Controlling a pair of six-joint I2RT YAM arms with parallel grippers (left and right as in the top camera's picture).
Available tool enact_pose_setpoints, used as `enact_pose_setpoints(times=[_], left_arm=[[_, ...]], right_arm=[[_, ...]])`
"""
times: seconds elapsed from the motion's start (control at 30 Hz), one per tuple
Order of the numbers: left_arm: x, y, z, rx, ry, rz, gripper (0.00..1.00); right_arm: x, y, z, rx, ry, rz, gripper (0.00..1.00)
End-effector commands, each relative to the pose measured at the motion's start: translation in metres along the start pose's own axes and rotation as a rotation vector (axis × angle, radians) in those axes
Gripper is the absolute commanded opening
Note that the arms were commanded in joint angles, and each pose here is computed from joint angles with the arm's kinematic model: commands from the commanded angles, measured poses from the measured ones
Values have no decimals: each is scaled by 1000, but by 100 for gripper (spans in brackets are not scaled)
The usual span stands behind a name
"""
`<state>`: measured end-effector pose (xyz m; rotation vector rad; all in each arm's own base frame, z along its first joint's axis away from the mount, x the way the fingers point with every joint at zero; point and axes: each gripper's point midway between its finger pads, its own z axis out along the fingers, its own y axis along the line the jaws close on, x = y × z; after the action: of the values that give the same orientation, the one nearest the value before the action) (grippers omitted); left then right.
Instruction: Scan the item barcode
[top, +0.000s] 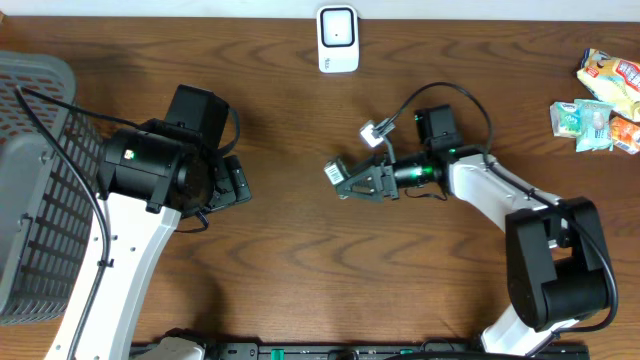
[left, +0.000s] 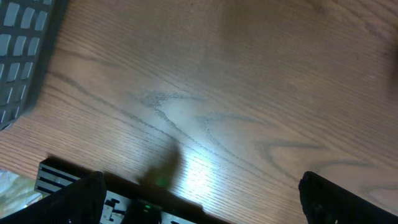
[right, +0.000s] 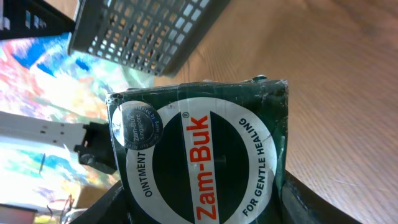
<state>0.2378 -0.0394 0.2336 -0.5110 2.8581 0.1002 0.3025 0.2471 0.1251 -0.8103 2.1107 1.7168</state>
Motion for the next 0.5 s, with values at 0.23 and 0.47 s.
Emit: enact_pose_setpoints(times=[0.23,0.47], left_arm=[[-1,2,-2,1,-7,-14,98],[-1,2,-2,1,-7,-14,98]], right_arm=[[-6,9,-15,-62,-42,0,49],[-6,9,-15,-61,-42,0,48]])
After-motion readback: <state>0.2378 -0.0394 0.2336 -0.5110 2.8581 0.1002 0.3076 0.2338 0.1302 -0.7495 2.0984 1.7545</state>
